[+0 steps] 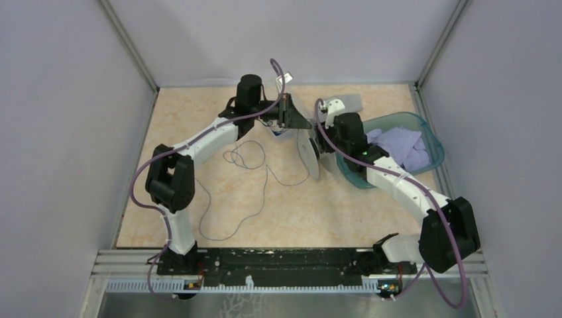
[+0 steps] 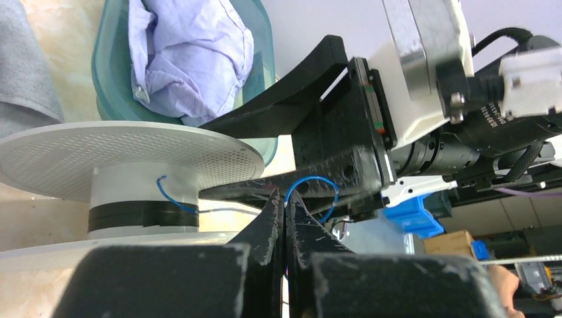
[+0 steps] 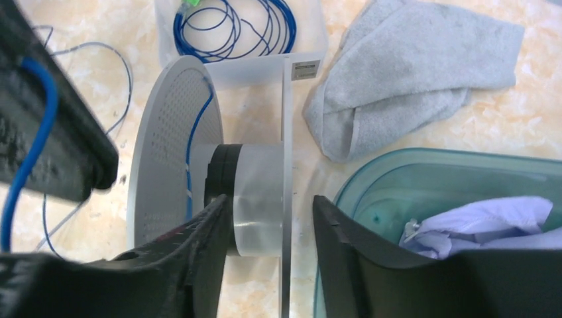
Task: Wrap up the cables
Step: Wrap the cable around the cable reel.
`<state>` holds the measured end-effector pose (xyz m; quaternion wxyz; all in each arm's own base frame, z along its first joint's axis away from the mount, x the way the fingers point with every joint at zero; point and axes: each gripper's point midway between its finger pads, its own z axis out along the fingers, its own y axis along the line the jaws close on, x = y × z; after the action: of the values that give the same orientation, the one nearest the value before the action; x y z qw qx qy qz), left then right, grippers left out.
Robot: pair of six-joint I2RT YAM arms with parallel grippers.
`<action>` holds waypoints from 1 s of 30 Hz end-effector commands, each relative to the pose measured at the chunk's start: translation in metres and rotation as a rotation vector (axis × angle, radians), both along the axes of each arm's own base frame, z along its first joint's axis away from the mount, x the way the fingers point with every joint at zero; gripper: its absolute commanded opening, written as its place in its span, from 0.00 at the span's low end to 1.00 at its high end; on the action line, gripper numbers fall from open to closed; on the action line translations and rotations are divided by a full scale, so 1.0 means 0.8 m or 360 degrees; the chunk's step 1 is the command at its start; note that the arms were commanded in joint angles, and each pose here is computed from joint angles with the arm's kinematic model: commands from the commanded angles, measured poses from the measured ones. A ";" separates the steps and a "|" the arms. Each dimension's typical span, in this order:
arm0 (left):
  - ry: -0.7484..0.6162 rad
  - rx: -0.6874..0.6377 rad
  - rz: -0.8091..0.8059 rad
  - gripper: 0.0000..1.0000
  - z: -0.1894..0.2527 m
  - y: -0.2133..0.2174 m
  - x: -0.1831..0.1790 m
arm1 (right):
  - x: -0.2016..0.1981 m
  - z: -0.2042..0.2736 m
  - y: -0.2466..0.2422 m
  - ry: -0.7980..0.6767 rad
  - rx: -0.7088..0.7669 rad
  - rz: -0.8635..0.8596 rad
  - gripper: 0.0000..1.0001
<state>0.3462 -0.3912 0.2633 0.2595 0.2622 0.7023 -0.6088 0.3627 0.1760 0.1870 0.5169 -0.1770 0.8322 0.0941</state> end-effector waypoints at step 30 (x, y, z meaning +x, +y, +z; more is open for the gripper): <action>-0.0213 -0.0094 0.0070 0.00 0.056 0.046 0.000 | -0.017 0.038 0.011 -0.0097 -0.0129 0.0619 0.07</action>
<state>0.3567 -0.3620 0.2900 0.2863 0.2441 0.6875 -0.6211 0.3386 0.1677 0.1900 0.4743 -0.3105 0.8132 0.1316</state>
